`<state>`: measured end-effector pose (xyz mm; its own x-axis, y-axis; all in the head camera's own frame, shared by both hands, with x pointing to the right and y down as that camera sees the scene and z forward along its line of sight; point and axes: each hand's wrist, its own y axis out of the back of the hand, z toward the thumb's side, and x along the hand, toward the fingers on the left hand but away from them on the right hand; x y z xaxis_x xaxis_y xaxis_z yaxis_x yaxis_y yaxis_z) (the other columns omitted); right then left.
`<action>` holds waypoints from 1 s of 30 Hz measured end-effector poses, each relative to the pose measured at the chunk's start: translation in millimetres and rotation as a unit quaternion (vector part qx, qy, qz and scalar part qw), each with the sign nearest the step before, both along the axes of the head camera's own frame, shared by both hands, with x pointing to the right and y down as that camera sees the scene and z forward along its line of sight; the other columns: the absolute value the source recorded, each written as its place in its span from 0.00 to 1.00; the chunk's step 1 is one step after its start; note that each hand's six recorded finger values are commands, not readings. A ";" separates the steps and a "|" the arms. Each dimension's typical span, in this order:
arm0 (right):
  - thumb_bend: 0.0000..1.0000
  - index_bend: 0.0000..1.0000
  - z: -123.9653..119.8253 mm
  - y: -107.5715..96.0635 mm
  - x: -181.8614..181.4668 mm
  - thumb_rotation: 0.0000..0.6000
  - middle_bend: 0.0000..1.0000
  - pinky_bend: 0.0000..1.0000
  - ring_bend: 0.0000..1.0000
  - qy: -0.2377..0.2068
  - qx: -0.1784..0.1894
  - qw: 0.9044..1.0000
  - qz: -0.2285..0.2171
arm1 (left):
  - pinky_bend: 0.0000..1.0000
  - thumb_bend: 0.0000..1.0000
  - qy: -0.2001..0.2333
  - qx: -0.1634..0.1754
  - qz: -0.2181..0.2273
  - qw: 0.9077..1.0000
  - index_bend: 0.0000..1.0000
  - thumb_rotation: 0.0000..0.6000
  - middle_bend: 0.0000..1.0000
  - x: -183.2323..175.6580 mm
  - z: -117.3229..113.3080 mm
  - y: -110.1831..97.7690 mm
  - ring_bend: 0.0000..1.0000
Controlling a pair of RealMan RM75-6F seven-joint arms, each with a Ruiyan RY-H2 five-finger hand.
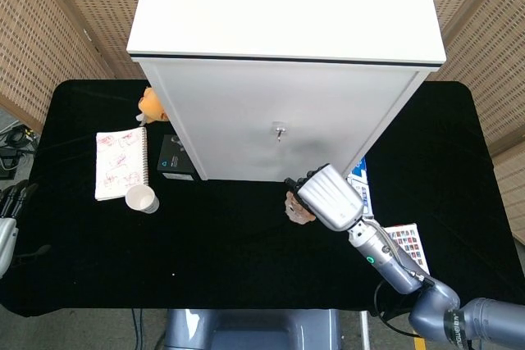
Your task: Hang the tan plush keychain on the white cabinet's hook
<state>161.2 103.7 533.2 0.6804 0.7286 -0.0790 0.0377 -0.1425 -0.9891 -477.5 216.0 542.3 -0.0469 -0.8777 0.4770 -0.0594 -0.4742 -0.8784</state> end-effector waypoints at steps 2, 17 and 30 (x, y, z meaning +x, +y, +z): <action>0.67 0.74 -10.1 -7.2 1.6 1.00 0.93 1.00 0.90 0.003 0.026 1.000 -0.001 | 0.00 0.00 0.001 0.000 -0.001 1.000 0.00 1.00 0.00 -0.2 0.0 0.0 0.00; 0.67 0.74 -45.7 -33.9 0.6 1.00 0.93 1.00 0.90 0.053 0.140 0.988 -0.023 | 0.00 0.00 0.000 -0.002 -0.001 1.000 0.00 1.00 0.00 0.8 1.1 -0.1 0.00; 0.66 0.74 -45.7 -51.2 -30.5 1.00 0.93 1.00 0.90 0.086 0.174 0.980 -0.049 | 0.00 0.00 -0.003 -0.005 -0.007 1.000 0.00 1.00 0.00 -1.8 3.6 -1.6 0.00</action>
